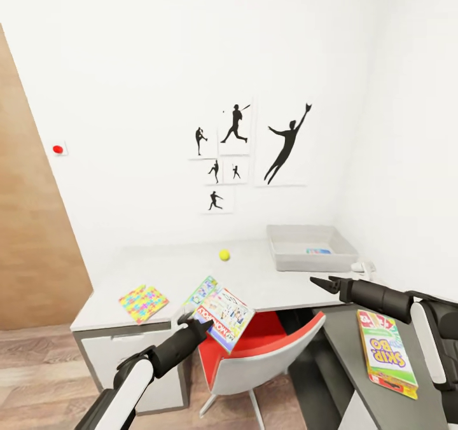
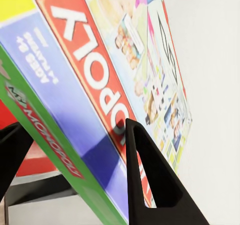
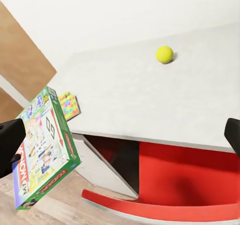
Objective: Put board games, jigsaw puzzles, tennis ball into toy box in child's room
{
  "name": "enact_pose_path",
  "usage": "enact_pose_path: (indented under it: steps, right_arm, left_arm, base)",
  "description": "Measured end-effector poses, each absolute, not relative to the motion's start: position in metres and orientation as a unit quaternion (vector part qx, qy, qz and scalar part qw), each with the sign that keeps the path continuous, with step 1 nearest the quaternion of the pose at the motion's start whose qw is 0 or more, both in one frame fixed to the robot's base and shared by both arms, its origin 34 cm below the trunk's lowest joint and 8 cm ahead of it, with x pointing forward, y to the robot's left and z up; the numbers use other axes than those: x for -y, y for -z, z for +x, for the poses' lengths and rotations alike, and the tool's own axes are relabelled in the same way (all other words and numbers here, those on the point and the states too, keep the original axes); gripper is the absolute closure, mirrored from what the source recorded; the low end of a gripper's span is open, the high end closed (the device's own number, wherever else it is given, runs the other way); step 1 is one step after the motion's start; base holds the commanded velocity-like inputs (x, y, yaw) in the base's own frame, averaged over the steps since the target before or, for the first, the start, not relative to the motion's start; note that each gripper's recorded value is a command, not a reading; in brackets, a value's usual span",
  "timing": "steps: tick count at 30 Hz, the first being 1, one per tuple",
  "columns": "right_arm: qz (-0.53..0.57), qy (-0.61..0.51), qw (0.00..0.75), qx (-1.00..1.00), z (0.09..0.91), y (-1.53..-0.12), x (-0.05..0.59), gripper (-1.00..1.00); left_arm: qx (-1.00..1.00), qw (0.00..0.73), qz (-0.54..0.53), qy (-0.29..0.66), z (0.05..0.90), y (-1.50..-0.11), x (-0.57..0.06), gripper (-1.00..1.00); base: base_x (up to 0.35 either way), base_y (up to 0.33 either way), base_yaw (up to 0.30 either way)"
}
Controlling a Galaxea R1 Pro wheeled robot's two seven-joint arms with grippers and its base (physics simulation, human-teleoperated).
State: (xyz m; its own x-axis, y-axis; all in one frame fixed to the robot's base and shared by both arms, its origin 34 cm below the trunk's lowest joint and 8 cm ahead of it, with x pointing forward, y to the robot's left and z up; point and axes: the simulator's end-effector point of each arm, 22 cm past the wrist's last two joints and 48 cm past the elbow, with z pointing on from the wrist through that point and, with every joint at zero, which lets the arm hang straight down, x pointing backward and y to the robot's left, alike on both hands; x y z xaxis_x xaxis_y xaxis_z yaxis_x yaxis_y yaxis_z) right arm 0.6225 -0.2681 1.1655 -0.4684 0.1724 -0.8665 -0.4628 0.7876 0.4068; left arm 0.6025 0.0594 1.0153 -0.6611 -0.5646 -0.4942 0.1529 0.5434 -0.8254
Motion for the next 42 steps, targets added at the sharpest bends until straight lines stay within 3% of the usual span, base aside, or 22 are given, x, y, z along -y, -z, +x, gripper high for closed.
enact_pose_path:
  steps: [20, 42]
  right_arm:
    - [-0.097, -0.314, 0.510, -0.795, 0.6215, -1.1670, 0.2626, -1.00]
    - [-0.097, -0.312, 0.514, -0.793, 0.6210, -1.1705, 0.2643, -1.00]
  left_arm:
    - [-0.789, 0.390, -0.131, 0.456, 0.6026, -1.0135, -0.0603, 1.00]
    - [-0.790, 0.390, -0.133, 0.454, 0.6029, -1.0126, -0.0612, 1.00]
  base:
    - [0.264, 0.000, -0.007]
    - [0.017, 0.000, 0.082]
